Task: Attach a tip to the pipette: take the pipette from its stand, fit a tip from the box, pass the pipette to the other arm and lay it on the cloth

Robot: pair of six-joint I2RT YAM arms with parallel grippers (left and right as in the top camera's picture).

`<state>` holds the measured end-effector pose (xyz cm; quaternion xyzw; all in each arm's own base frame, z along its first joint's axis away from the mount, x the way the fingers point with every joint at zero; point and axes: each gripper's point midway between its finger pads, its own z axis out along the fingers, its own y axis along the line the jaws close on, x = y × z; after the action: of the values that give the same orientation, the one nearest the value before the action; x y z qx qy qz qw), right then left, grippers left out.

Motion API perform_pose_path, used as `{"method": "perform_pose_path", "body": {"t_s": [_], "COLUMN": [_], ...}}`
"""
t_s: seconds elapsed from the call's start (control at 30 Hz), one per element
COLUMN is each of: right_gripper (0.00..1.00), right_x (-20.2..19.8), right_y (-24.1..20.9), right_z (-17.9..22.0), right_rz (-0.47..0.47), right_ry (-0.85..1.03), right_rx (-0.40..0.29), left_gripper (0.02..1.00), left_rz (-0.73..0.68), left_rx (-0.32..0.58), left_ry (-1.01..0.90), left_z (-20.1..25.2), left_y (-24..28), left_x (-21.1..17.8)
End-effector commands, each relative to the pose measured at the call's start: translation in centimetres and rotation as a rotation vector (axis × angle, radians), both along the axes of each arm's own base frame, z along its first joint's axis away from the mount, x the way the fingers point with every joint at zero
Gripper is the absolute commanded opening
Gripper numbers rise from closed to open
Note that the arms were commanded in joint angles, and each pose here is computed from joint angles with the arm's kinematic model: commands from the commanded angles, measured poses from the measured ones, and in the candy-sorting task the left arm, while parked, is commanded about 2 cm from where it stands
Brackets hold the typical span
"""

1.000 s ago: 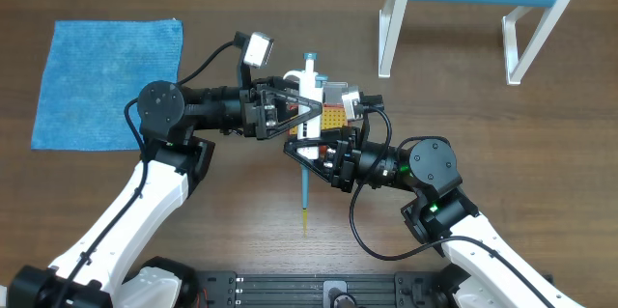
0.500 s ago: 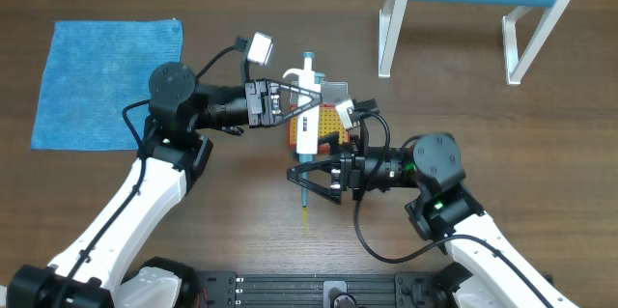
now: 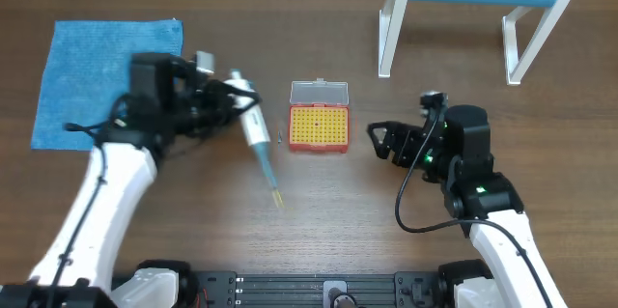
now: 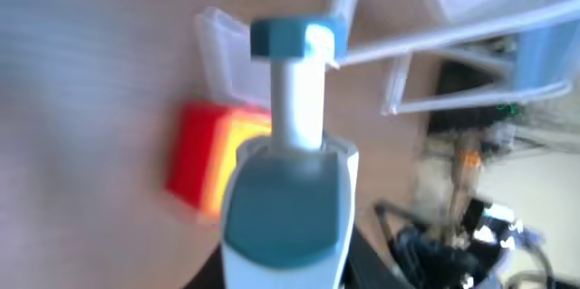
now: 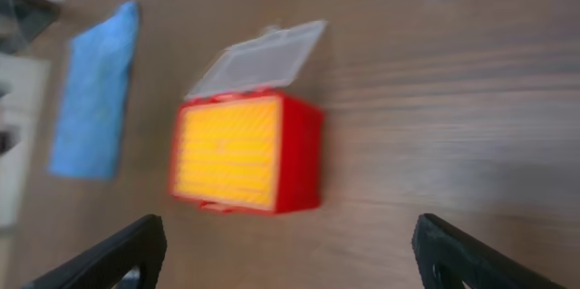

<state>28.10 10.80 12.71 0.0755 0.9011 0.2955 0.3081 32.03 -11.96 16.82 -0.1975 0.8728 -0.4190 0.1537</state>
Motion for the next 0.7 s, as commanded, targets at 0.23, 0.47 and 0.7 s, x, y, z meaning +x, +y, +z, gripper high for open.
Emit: {"method": "perform_pose_path", "body": {"t_s": [0.23,0.47,0.7], "right_gripper": [0.886,0.886,0.888], "right_x": [1.3,-3.3,-3.4], "right_y": [-4.8,-4.7,-1.2], "right_z": [1.0,-3.5,-3.6], "right_rz": [-0.234,-0.337,-0.275], "right_ry": [-0.001,0.285,0.277], "right_rx": [-0.201,-0.252,-0.213], "left_gripper": [0.025,0.027,0.025], "left_rz": [0.043,-0.130,-0.200], "left_rx": [0.767,1.016,0.983], "left_ry": [0.147,0.267,0.290], "left_z": [8.1,-0.5,-7.9], "left_y": [25.5,34.2,34.3], "left_x": [1.8,10.0,13.1]}}
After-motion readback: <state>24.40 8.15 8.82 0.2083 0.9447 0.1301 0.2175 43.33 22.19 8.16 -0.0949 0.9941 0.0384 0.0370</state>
